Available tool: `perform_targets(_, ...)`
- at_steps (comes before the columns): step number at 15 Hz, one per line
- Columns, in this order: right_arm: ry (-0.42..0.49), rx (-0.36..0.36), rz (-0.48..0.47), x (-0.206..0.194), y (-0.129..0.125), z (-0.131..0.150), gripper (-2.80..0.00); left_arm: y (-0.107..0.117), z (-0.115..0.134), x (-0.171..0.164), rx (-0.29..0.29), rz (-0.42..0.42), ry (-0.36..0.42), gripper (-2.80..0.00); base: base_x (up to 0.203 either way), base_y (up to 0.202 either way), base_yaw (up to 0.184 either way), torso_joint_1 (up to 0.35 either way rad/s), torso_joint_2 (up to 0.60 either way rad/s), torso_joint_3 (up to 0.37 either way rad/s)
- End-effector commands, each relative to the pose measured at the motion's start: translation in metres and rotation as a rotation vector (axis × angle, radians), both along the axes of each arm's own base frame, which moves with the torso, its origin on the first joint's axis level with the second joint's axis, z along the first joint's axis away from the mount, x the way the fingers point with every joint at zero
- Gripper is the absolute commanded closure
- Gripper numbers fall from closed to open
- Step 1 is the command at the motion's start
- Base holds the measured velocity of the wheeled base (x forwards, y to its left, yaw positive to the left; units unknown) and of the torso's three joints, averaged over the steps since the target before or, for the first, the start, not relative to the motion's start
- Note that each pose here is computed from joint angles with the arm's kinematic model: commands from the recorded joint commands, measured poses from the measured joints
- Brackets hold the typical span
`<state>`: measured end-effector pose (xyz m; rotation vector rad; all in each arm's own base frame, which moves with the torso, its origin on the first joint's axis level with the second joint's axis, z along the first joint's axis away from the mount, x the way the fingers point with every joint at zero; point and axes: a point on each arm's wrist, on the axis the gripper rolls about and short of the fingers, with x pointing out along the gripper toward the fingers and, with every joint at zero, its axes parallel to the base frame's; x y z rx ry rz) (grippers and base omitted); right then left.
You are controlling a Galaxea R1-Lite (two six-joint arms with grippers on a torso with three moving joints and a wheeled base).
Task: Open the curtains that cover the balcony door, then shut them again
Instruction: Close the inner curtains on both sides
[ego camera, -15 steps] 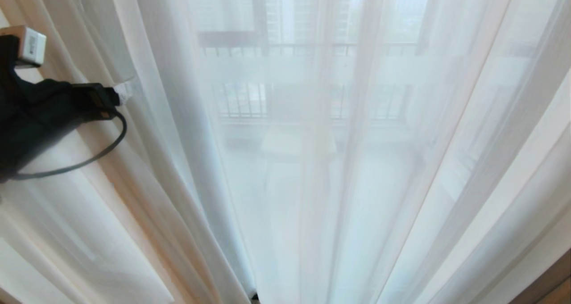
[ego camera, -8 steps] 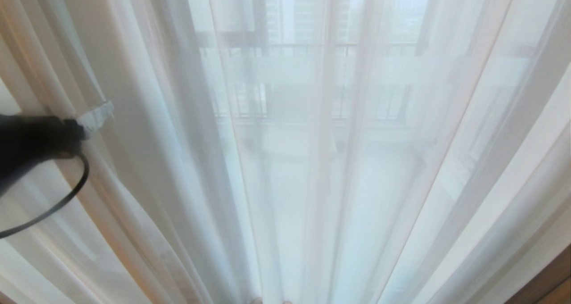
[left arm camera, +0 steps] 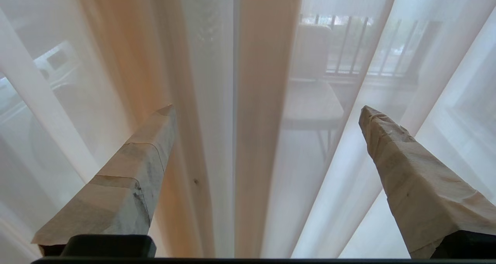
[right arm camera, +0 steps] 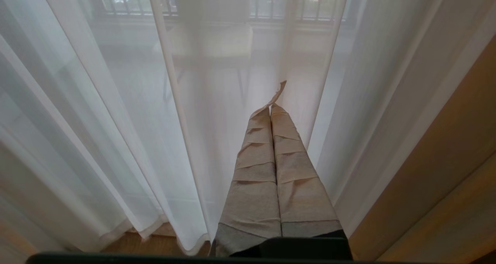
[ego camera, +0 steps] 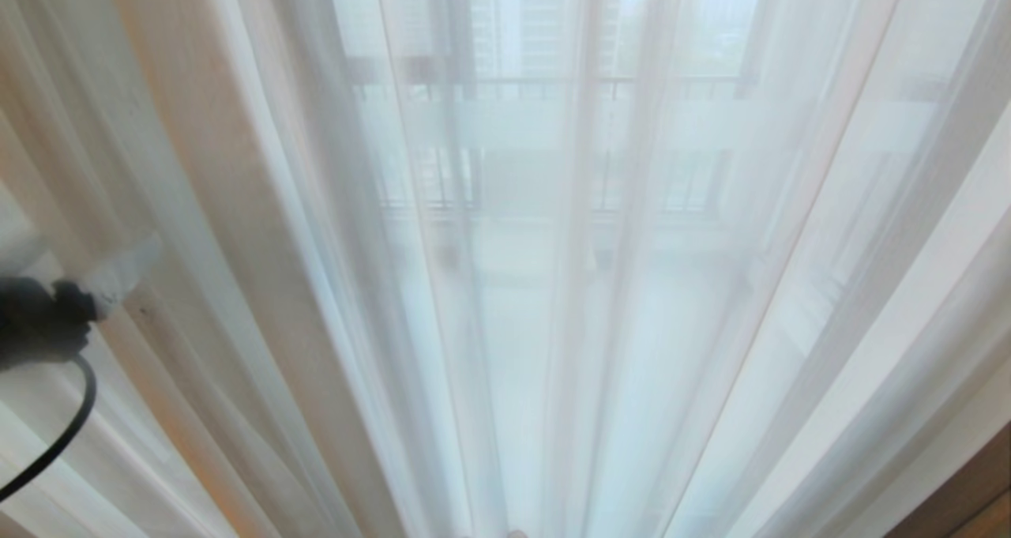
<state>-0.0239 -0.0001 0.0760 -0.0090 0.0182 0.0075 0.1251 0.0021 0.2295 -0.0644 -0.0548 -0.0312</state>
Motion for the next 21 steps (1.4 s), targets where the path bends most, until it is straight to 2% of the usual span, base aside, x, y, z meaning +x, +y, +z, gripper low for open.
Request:
perform_targets(1, 0.000, 0.000, -0.001, 0.000, 0.000, 0.000, 0.00, 0.000, 0.001, -0.015, 0.000, 0.000, -0.026, -2.80, 0.000, 0.000, 0.000, 0.000, 0.00, 0.000)
perform_targets(8, 0.001, 0.000, 0.000, 0.000, 0.000, 0.000, 0.00, -0.001, -0.002, -0.022, 0.000, -0.004, -0.020, -2.80, 0.000, 0.000, 0.000, 0.000, 0.00, 0.000)
perform_targets(9, 0.000, 0.000, 0.000, 0.000, 0.000, 0.000, 0.00, -0.001, -0.002, -0.022, 0.000, -0.006, -0.019, 0.00, 0.000, 0.000, 0.000, 0.000, 0.00, 0.000)
perform_targets(15, 0.000, 0.000, 0.000, 0.000, 0.000, 0.000, 0.00, -0.002, -0.004, -0.021, -0.002, -0.018, -0.012, 0.00, 0.000, 0.000, 0.000, 0.000, 0.00, 0.000)
perform_targets(21, 0.002, 0.000, 0.000, 0.000, 0.000, 0.000, 0.00, -0.002, -0.018, -0.029, -0.001, -0.015, 0.017, 0.00, 0.000, 0.000, 0.000, 0.000, 0.00, 0.000)
